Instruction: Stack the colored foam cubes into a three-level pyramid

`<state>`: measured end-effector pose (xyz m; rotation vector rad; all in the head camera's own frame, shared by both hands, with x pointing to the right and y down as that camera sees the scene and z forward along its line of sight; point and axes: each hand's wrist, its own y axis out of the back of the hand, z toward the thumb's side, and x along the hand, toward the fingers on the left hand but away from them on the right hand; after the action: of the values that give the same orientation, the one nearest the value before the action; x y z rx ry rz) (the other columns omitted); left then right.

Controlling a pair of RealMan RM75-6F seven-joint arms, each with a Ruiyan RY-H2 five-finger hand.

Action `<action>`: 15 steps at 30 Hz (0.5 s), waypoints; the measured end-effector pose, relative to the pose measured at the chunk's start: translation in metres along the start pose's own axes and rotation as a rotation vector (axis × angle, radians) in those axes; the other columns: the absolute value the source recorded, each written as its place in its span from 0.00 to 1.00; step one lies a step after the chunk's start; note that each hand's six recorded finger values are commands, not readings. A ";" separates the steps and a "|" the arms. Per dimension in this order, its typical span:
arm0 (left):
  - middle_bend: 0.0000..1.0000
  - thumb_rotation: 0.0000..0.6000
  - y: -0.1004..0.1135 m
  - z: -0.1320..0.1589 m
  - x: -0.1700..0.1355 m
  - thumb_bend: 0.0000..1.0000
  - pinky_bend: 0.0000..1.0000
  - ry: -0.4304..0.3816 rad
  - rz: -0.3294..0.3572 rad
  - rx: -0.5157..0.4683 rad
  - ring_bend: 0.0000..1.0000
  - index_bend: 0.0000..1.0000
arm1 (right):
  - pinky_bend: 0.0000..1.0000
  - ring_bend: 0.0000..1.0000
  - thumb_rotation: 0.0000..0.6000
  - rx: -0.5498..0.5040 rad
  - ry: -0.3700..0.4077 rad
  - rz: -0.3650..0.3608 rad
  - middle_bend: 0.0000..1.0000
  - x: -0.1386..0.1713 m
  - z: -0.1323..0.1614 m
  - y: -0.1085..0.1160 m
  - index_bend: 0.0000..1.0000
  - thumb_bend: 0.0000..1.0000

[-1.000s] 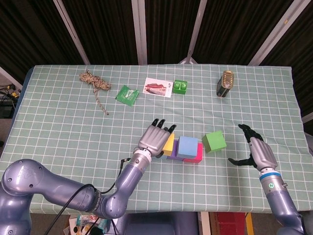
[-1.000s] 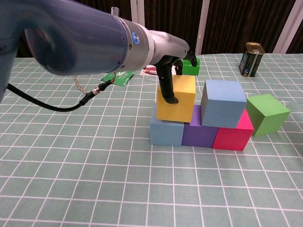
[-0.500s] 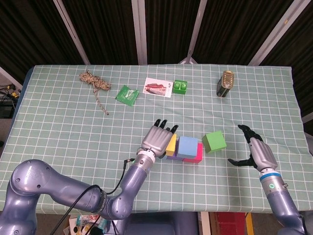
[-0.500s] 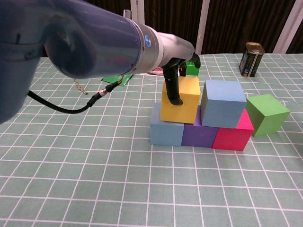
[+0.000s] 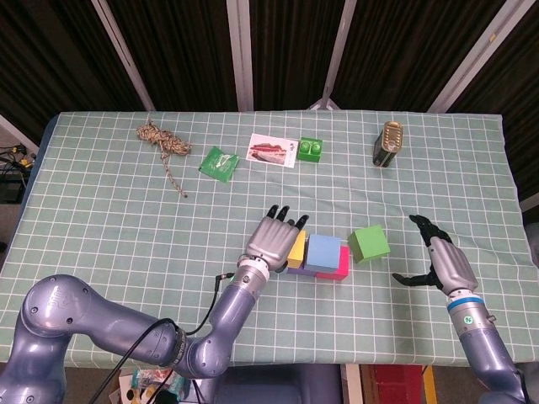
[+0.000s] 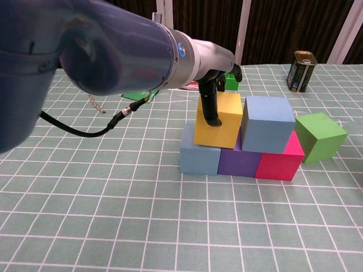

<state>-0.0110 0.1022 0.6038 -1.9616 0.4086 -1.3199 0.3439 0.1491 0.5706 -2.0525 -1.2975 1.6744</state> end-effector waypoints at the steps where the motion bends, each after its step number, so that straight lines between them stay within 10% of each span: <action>1: 0.29 1.00 0.000 0.000 0.000 0.43 0.00 0.000 0.000 0.002 0.00 0.01 | 0.00 0.00 1.00 0.000 0.000 0.000 0.00 0.000 0.000 0.000 0.00 0.17; 15: 0.29 1.00 -0.002 0.005 0.000 0.43 0.00 -0.006 -0.008 0.010 0.00 0.01 | 0.00 0.00 1.00 -0.004 -0.004 0.002 0.00 -0.001 -0.001 0.000 0.00 0.17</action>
<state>-0.0065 0.1052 0.6039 -1.9607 0.3908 -1.3179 0.3446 0.1490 0.5714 -2.0543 -1.3011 1.6784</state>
